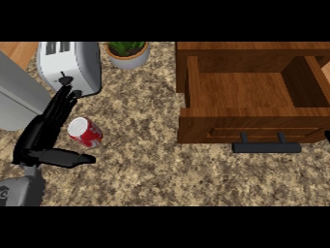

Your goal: Pick up the can, place it into the drawer and close the drawer

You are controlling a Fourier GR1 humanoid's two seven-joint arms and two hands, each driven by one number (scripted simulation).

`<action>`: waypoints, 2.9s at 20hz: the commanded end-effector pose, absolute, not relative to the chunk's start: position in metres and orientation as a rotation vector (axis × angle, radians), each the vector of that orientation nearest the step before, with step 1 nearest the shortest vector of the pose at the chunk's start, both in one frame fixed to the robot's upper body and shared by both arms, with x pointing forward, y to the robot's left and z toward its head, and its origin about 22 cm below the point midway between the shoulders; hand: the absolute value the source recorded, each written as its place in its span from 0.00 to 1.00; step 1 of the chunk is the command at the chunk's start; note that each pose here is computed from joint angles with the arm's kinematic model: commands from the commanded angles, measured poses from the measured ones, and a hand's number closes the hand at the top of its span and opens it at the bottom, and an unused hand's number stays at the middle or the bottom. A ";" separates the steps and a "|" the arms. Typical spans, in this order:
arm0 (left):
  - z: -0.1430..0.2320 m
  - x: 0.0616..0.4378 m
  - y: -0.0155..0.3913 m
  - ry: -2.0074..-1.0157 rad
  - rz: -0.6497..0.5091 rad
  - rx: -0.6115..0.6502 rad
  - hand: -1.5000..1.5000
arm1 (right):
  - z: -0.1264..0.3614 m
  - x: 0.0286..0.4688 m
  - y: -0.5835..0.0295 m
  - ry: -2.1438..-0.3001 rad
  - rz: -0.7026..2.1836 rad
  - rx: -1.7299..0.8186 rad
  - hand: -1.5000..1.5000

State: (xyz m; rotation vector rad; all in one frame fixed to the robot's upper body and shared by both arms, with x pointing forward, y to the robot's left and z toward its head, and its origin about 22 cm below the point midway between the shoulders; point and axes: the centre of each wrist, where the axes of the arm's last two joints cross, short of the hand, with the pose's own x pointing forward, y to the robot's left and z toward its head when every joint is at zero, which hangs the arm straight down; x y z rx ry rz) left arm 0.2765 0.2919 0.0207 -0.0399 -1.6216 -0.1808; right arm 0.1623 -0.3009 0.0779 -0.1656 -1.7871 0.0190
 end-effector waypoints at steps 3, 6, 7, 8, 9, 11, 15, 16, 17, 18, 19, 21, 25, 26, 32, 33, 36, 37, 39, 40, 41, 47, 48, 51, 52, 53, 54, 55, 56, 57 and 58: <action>0.003 0.263 0.302 -1.616 -0.168 -0.007 0.00 | 0.076 0.168 -0.299 -1.779 0.033 -0.176 0.00; -0.015 0.286 0.320 -1.589 -0.156 0.014 0.00 | 0.059 0.160 -0.292 -1.801 0.037 -0.164 0.00; -0.013 0.284 0.328 -1.608 -0.157 0.013 0.00 | 0.078 0.167 -0.281 -1.784 0.027 -0.160 0.00; -0.013 0.291 0.338 -1.621 -0.160 0.008 0.00 | 0.074 0.161 -0.290 -1.793 0.031 -0.155 0.00; -0.036 0.268 0.333 -1.589 -0.162 0.013 0.00 | 0.056 0.172 -0.296 -1.779 0.011 -0.166 0.00; -0.022 0.268 0.349 -1.575 -0.163 0.002 0.00 | 0.050 0.163 -0.301 -1.781 0.024 -0.151 0.00; -0.039 0.281 0.345 -1.579 -0.192 0.012 0.00 | 0.073 0.162 -0.306 -1.804 0.010 -0.179 0.00; -0.041 0.267 0.370 -1.576 -0.168 0.008 0.00 | 0.074 0.160 -0.295 -1.795 0.015 -0.168 0.00; -0.039 0.274 0.349 -1.574 -0.173 0.020 0.00 | 0.084 0.171 -0.297 -1.783 0.029 -0.180 0.00; -0.054 0.274 0.321 -1.586 -0.186 0.012 0.00 | 0.072 0.171 -0.311 -1.789 0.031 -0.157 0.00; -0.047 0.287 0.359 -1.582 -0.157 0.026 0.00 | 0.082 0.168 -0.298 -1.801 0.009 -0.189 0.00; -0.058 0.282 0.361 -1.577 -0.152 0.014 0.00 | 0.093 0.158 -0.299 -1.805 0.007 -0.161 0.00; -0.083 0.264 0.333 -1.561 -0.179 0.029 0.00 | 0.075 0.175 -0.311 -1.791 0.017 -0.175 0.00; -0.075 0.264 0.341 -1.561 -0.162 0.024 0.00 | 0.074 0.162 -0.291 -1.792 -0.004 -0.172 0.00; -0.094 0.279 0.353 -1.520 -0.121 0.019 0.00 | 0.075 0.151 -0.305 -1.809 0.000 -0.166 0.00; -0.093 0.285 0.351 -1.512 -0.129 0.034 0.00 | 0.071 0.166 -0.289 -1.793 0.014 -0.174 0.00; -0.084 0.290 0.362 -1.536 -0.137 -0.003 0.00 | 0.077 0.175 -0.298 -1.804 0.000 -0.171 0.00; -0.099 0.278 0.362 -1.540 -0.120 0.006 0.00 | 0.077 0.174 -0.290 -1.813 -0.007 -0.191 0.00; -0.083 0.286 0.357 -1.537 -0.139 0.009 0.00 | 0.077 0.162 -0.306 -1.802 -0.007 -0.173 0.00; -0.102 0.275 0.368 -1.521 -0.138 -0.005 0.00 | 0.097 0.162 -0.311 -1.805 0.008 -0.174 0.00; -0.097 0.287 0.349 -1.538 -0.142 0.004 0.00 | 0.081 0.186 -0.292 -1.800 0.022 -0.172 0.00; -0.103 0.291 0.348 -1.515 -0.125 0.012 0.00 | 0.105 0.157 -0.294 -1.813 -0.001 -0.179 0.00; -0.104 0.294 0.336 -1.524 -0.117 0.016 0.00 | 0.091 0.157 -0.294 -1.793 0.014 -0.166 0.00; -0.103 0.290 0.359 -1.540 -0.101 0.021 0.00 | 0.102 0.151 -0.280 -1.816 -0.001 -0.167 0.00; -0.103 0.307 0.327 -1.535 -0.121 -0.005 0.00 | 0.085 0.163 -0.284 -1.809 0.015 -0.172 0.00; -0.104 0.311 0.317 -1.523 -0.137 0.010 0.00 | 0.101 0.161 -0.294 -1.813 0.018 -0.168 0.00; -0.110 0.299 0.324 -1.528 -0.136 -0.016 0.00 | 0.087 0.158 -0.298 -1.795 0.014 -0.185 0.00; -0.093 0.322 0.319 -1.519 -0.132 0.005 0.00 | 0.092 0.156 -0.294 -1.799 0.013 -0.171 0.00; -0.108 0.306 0.321 -1.515 -0.105 -0.013 0.00 | 0.082 0.146 -0.288 -1.808 0.013 -0.162 0.00; -0.101 0.315 0.317 -1.517 -0.127 -0.009 0.00 | 0.094 0.173 -0.293 -1.805 0.018 -0.170 0.00; -0.110 0.302 0.320 -1.504 -0.148 -0.028 0.00 | 0.089 0.166 -0.308 -1.789 0.022 -0.159 0.00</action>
